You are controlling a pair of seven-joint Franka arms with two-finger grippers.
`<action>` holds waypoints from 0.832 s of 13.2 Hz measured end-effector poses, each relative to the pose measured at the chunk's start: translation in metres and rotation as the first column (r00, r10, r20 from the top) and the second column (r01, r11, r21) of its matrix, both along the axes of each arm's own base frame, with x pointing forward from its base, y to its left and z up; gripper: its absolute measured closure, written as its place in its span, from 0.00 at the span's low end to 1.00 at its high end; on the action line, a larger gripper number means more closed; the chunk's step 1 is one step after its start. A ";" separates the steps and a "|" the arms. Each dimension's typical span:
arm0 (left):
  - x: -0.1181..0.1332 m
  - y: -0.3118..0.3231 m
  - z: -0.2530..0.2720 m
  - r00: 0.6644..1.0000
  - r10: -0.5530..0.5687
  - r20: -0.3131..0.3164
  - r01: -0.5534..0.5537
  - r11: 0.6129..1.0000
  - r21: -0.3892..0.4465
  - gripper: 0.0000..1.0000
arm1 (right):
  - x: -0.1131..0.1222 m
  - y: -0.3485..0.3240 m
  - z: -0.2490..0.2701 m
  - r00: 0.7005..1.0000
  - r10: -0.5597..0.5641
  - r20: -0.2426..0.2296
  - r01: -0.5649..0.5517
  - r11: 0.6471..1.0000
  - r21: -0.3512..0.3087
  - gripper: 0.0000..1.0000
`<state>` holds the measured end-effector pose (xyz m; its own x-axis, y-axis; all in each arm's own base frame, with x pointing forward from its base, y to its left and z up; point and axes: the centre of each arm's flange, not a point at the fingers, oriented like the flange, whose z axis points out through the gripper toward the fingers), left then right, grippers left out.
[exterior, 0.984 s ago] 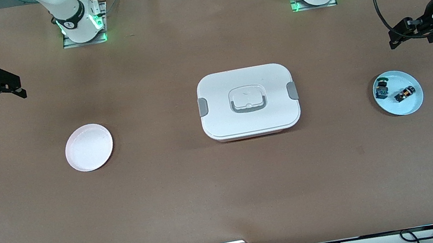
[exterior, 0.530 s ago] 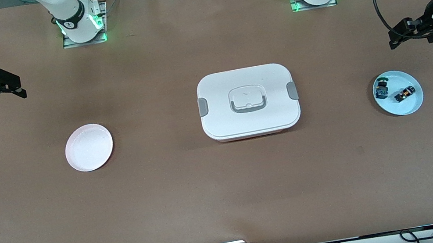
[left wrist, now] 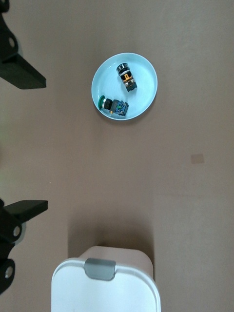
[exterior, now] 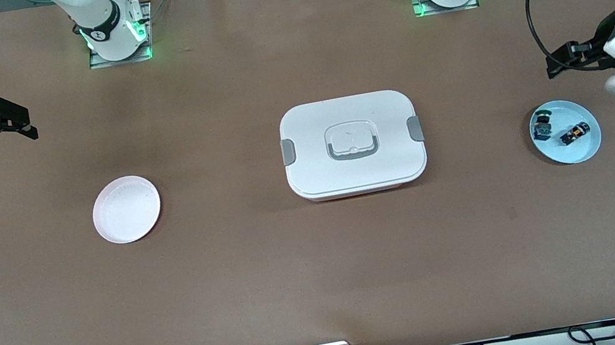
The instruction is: Transfer orange switch to right arm and place
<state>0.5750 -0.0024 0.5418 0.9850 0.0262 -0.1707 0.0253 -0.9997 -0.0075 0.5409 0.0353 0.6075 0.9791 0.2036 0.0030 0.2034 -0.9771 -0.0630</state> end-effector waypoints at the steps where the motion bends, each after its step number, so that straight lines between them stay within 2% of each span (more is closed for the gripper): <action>1: 0.004 0.012 -0.010 1.000 0.021 -0.016 -0.021 1.000 0.000 0.00 | 0.000 0.000 0.000 1.000 0.000 0.000 0.000 1.000 0.000 0.00; 8: 0.015 0.115 -0.060 0.980 0.180 -0.088 -0.180 0.984 -0.002 0.00 | 0.000 0.001 0.000 1.000 0.001 0.000 -0.001 1.000 0.000 0.00; 11: 0.017 0.164 -0.082 0.967 0.243 -0.072 -0.242 0.970 0.023 0.00 | 0.000 0.001 0.000 1.000 0.001 0.000 -0.001 1.000 0.000 0.00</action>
<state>0.5918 0.1620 0.4597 0.9336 0.2653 -0.2408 0.2655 -0.9636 -0.0323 0.5408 0.0359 0.6075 0.9788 0.2047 0.0030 0.2045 -0.9768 -0.0629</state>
